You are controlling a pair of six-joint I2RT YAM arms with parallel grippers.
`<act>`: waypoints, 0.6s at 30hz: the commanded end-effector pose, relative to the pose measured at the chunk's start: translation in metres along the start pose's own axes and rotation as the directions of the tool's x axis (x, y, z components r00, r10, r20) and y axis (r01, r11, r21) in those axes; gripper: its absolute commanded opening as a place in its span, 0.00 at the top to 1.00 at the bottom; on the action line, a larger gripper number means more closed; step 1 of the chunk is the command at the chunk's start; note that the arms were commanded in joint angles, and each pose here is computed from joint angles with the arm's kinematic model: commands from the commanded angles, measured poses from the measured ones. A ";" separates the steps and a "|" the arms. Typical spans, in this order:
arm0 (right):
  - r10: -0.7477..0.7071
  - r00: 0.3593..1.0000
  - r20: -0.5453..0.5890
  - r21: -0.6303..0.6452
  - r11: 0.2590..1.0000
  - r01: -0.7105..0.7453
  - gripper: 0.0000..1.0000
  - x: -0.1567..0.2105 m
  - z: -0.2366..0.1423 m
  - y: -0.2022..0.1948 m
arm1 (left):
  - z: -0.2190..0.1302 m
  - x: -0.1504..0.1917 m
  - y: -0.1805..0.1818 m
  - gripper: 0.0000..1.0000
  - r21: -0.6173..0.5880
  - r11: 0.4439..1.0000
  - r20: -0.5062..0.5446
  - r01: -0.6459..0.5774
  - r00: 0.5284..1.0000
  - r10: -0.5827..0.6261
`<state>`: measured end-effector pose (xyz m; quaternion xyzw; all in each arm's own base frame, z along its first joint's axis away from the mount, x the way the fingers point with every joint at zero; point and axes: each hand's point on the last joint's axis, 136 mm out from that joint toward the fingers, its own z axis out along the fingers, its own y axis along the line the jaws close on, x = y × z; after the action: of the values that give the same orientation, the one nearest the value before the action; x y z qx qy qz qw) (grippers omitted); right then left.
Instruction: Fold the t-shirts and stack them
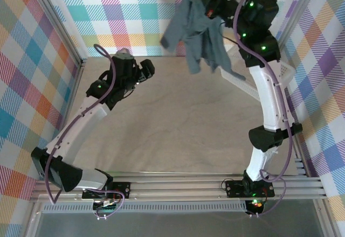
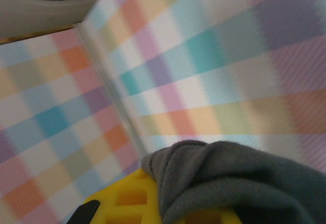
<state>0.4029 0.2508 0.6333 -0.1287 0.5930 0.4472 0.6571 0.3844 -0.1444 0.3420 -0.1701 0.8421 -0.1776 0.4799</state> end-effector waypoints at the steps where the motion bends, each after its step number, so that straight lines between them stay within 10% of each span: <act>1: 0.009 0.996 -0.085 -0.114 0.993 -0.018 1.00 0.036 0.015 0.032 | -0.037 -0.029 0.032 0.06 -0.158 0.987 0.144 0.005 0.989 0.018; 6: 0.185 0.922 -0.341 0.025 0.982 -0.188 0.98 0.161 0.041 -0.008 | -0.057 -0.037 0.049 0.05 -0.219 0.976 0.190 -0.003 0.981 0.045; 12: 0.338 0.781 -0.526 0.276 0.936 -0.219 0.34 0.281 0.023 -0.082 | -0.054 -0.011 0.064 0.05 -0.258 0.966 0.093 -0.021 0.995 0.047; 18: 0.596 0.640 -0.485 0.662 0.728 -0.177 0.38 0.357 -0.061 -0.220 | -0.035 0.034 0.069 0.08 -0.244 0.968 -0.077 -0.051 0.996 0.033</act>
<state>0.4725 0.2932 0.2495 -0.0219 0.8828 0.3569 0.3046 0.3380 -0.0828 0.3334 -0.2202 0.8470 -0.0671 0.4791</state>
